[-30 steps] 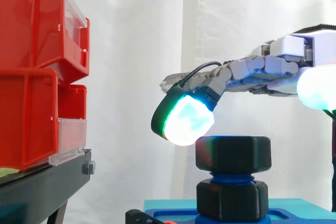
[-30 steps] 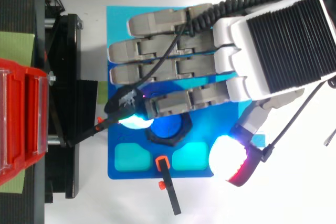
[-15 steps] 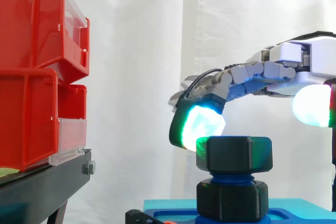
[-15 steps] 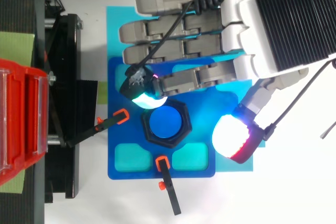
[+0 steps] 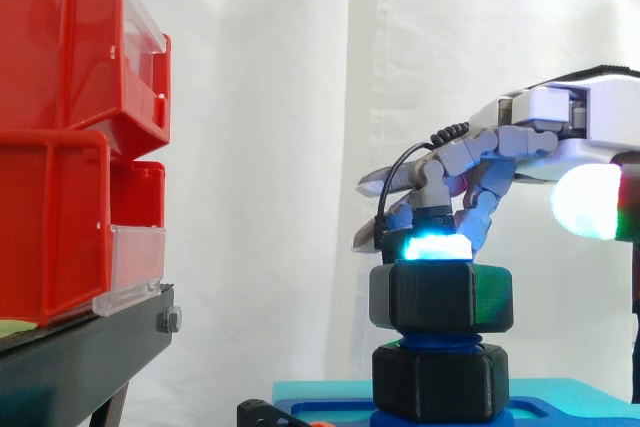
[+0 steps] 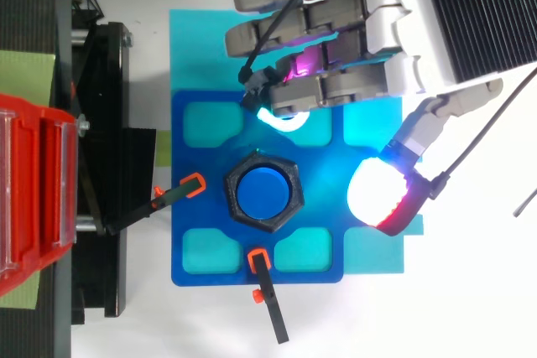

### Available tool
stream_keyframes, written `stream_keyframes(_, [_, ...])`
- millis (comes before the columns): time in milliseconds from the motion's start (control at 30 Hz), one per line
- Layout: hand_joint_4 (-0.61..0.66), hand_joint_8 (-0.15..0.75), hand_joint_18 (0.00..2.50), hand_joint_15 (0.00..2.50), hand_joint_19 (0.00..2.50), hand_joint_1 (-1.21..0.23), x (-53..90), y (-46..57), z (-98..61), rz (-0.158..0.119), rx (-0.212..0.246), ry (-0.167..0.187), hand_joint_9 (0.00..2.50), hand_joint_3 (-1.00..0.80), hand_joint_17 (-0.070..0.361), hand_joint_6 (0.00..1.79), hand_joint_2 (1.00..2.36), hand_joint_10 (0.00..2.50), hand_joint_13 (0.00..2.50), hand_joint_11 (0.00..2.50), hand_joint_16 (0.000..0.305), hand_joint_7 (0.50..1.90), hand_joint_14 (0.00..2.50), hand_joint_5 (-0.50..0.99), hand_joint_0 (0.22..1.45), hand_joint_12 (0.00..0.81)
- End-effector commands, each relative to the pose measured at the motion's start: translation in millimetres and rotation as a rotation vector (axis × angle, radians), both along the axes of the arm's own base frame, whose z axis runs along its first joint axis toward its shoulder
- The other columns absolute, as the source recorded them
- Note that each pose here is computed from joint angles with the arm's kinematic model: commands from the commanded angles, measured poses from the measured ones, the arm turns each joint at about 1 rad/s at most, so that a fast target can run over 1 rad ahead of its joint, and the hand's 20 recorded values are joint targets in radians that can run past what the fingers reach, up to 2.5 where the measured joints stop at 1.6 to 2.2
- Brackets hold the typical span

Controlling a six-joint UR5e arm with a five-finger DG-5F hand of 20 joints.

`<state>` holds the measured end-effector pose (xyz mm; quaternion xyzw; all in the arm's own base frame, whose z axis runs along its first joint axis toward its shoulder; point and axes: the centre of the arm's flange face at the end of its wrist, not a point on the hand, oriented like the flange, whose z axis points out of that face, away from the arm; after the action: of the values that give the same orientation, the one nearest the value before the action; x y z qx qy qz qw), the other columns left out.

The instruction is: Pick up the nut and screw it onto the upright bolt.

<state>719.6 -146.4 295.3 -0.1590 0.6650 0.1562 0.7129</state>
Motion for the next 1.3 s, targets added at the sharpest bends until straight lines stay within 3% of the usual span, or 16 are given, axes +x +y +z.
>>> stream_keyframes(0, [0.14, 0.237, 0.32, 0.0, 0.0, -0.26, 1.5, -1.5, 4.6, 0.0, -0.001, -0.008, 1.17, -0.5, 0.018, 0.5, 1.0, 0.0, 0.63, 0.0, 0.008, 1.24, 0.0, 0.06, 0.52, 0.133])
stream_keyframes(67, [0.17, 0.246, 0.31, 0.0, 0.0, -0.25, 2.5, -2.2, 8.6, 0.005, -0.002, -0.014, 1.15, -0.5, 0.019, 0.5, 1.0, 0.0, 0.62, 0.0, 0.008, 1.19, 0.0, 0.05, 0.52, 0.142])
stream_keyframes(200, [0.26, 0.256, 0.24, 0.0, 0.0, -0.24, 4.9, -3.2, 21.8, 0.018, -0.007, -0.02, 1.06, -0.5, 0.031, 0.5, 1.0, 0.0, 0.57, 0.0, 0.014, 0.94, 0.0, -0.05, 0.5, 0.179])
stream_keyframes(300, [0.21, 0.246, 0.14, 0.0, 0.0, -0.24, 8.4, -3.3, 36.5, 0.021, -0.013, -0.029, 0.89, -0.5, 0.043, 0.5, 1.0, 0.0, 0.46, 0.0, 0.019, 0.8, 0.0, -0.11, 0.49, 0.21])
stream_keyframes(367, [0.17, 0.224, 0.03, 0.0, 0.0, -0.23, 11.2, 2.3, 45.0, 0.03, -0.014, -0.04, 0.72, -0.5, 0.053, 0.5, 1.0, 0.0, 0.36, 0.0, 0.023, 0.68, 0.0, -0.14, 0.48, 0.227])
stream_keyframes(433, [0.15, 0.199, 0.0, 0.0, 0.0, -0.21, 12.3, 3.4, 45.4, 0.033, -0.014, -0.043, 0.55, -0.5, 0.064, 0.5, 1.0, 0.0, 0.23, 0.0, 0.028, 0.6, 0.0, -0.17, 0.48, 0.251])
stream_keyframes(633, [0.07, 0.165, 0.0, 0.0, 0.0, -0.14, 18.5, 15.9, 48.6, 0.043, -0.013, -0.079, 0.22, -0.5, 0.082, 0.5, 1.0, 0.0, 0.0, 0.0, 0.036, 0.54, 0.0, -0.22, 0.46, 0.292])
stream_keyframes(767, [0.07, 0.163, 0.0, 0.0, 0.0, -0.11, 21.3, 25.5, 48.8, 0.038, -0.011, -0.08, 0.12, -0.5, 0.09, 0.5, 1.0, 0.0, 0.0, 0.0, 0.04, 0.54, 0.0, -0.23, 0.45, 0.304])
stream_keyframes(933, [0.06, 0.161, 0.0, 0.0, 0.0, -0.12, 22.0, 35.3, 37.6, 0.035, -0.007, -0.084, 0.09, -0.5, 0.093, 0.5, 1.0, 0.0, 0.0, 0.0, 0.041, 0.54, 0.0, -0.24, 0.45, 0.31])
stream_keyframes(1000, [0.06, 0.161, 0.0, 0.0, 0.0, -0.12, 22.1, 36.5, 36.1, 0.037, -0.007, -0.087, 0.09, -0.5, 0.094, 0.5, 1.0, 0.0, 0.0, 0.0, 0.042, 0.54, 0.0, -0.24, 0.45, 0.312])
stream_keyframes(1067, [0.06, 0.164, 0.0, 0.0, 0.0, -0.12, 19.6, 36.6, 23.7, 0.037, -0.007, -0.084, 0.09, -0.5, 0.094, 0.5, 1.0, 0.0, 0.0, 0.0, 0.042, 0.54, 0.0, -0.24, 0.45, 0.313])
stream_keyframes(1267, [0.07, 0.167, 0.0, 0.0, 0.0, -0.13, 18.7, 37.7, 13.2, 0.042, 0.018, -0.112, 0.09, -0.5, 0.095, 0.5, 1.0, 0.0, 0.0, 0.0, 0.042, 0.55, 0.0, -0.24, 0.45, 0.315])
